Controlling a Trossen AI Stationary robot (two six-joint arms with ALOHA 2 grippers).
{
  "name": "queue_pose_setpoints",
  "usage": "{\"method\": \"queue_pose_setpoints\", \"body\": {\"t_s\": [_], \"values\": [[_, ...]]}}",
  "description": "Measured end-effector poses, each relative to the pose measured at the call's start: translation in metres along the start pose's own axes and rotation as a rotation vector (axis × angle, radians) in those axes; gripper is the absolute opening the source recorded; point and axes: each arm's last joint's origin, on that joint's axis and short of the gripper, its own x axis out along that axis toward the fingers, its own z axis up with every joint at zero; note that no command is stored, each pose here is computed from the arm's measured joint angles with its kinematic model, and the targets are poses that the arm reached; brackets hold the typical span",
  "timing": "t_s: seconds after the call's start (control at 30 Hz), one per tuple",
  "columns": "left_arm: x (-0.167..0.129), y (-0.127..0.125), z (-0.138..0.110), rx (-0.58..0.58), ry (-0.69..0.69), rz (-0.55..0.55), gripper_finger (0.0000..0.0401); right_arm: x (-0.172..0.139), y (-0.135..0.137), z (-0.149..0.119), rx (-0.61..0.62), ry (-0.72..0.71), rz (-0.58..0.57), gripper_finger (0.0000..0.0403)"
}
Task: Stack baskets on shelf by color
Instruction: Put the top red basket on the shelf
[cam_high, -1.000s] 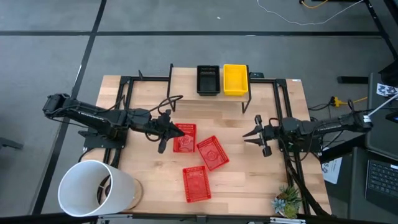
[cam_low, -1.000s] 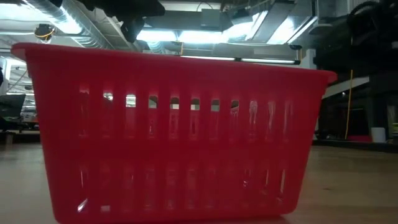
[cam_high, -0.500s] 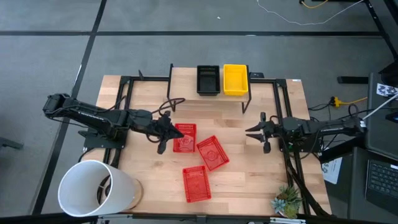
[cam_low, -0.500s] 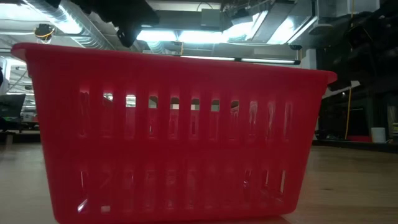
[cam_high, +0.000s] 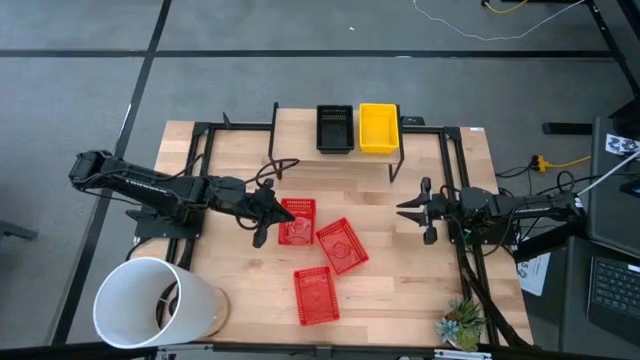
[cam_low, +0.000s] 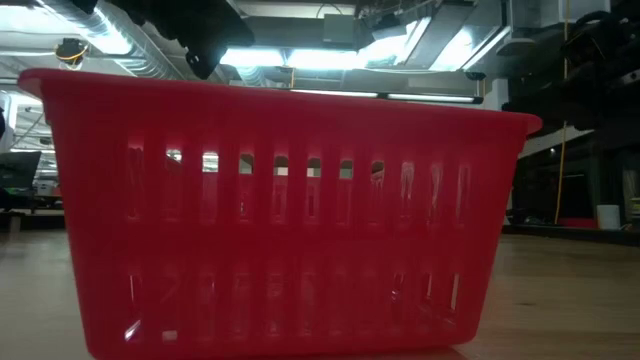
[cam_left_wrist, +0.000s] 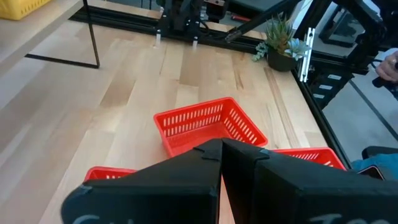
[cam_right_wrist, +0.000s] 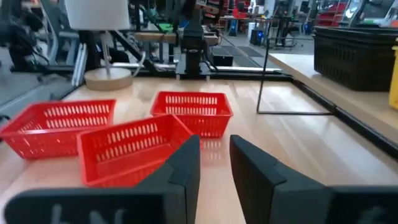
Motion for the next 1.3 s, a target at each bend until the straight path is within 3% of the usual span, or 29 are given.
{"method": "queue_pose_setpoints", "body": {"t_s": [0.13,0.33,0.63,0.73,0.83,1.03,1.3], "values": [[0.004,-0.002,-0.003,0.003,0.026,-0.030,0.0000,0.000,0.000,0.000,-0.004,0.002,-0.007,0.0088],[0.026,-0.015,-0.029,0.080,0.199,-0.202,0.0000,0.000,0.000,0.000,0.005,0.003,-0.004,0.0088],[0.042,-0.027,-0.048,0.311,0.229,-0.144,0.0000,0.000,0.000,0.000,0.050,0.002,-0.004,0.0088],[0.045,-0.029,-0.050,0.249,0.228,-0.134,0.0000,0.000,0.000,0.000,0.048,0.002,-0.004,0.0088],[0.047,-0.026,-0.052,0.162,0.238,-0.050,0.0010,0.000,0.000,0.000,0.047,0.002,-0.004,0.0088],[0.046,-0.026,-0.054,0.076,0.254,-0.041,0.0064,0.000,0.000,0.000,0.047,0.002,-0.004,0.0088],[0.053,-0.031,-0.049,0.095,0.245,-0.085,0.0081,0.000,0.000,0.000,0.046,0.002,-0.004,0.0088]]}}
